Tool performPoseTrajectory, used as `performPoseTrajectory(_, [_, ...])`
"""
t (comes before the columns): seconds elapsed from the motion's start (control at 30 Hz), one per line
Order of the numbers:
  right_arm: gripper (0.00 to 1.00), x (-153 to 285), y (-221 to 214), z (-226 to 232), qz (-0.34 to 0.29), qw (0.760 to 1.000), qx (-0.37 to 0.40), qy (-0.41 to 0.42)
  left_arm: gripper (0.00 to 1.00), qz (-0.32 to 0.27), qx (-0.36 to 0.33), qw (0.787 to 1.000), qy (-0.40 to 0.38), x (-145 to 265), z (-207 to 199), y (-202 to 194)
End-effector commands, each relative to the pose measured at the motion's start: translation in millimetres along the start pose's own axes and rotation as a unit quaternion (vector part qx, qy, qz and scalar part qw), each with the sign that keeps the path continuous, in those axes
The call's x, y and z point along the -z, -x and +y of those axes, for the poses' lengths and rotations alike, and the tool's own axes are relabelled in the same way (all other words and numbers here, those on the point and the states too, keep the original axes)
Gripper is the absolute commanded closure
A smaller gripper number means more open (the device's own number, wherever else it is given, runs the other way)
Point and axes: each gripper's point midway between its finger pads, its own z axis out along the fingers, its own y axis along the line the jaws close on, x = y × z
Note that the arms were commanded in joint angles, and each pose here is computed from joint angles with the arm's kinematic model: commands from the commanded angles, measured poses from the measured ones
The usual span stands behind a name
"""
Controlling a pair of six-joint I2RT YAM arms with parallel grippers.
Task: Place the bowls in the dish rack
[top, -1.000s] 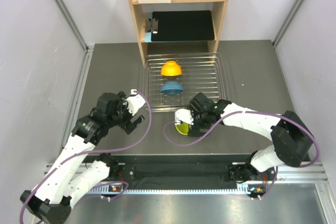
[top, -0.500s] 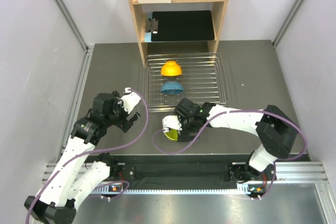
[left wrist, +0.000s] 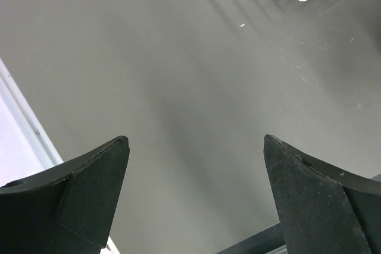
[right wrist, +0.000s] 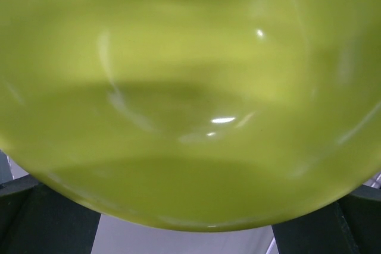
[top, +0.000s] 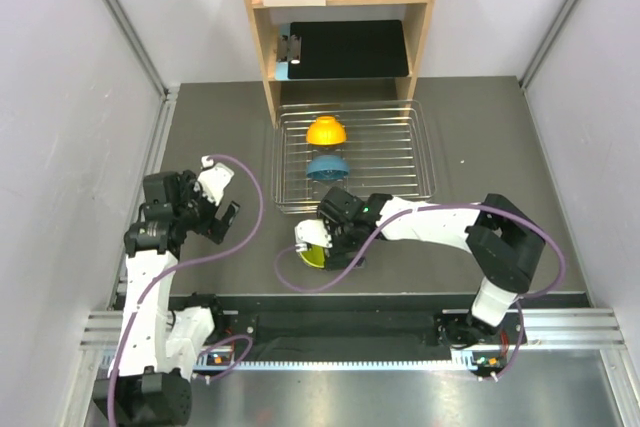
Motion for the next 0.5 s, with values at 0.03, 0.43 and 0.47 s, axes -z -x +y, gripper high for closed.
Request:
performPoseTrajectory(0.03, [0.00, -5.0, 39.1, -6.1, -0.036, 0.999, 0.008, -0.010, 0.01, -0.039, -0.016, 0.999, -0.035, -2.1, -7.1, 8.9])
performPoseTrajectory(0.43, [0.00, -9.1, 66.2, -17.5, -0.047, 0.999, 0.013, -0.024, 0.01, -0.056, 0.037, 0.997, -0.025, -3.0, 16.6, 5.9])
performPoseTrajectory(0.47, [0.00, -9.6, 68.9, -19.7, -0.050, 0.998, 0.013, -0.028, 0.01, -0.055, 0.046, 0.997, -0.018, -2.0, 22.3, 4.0])
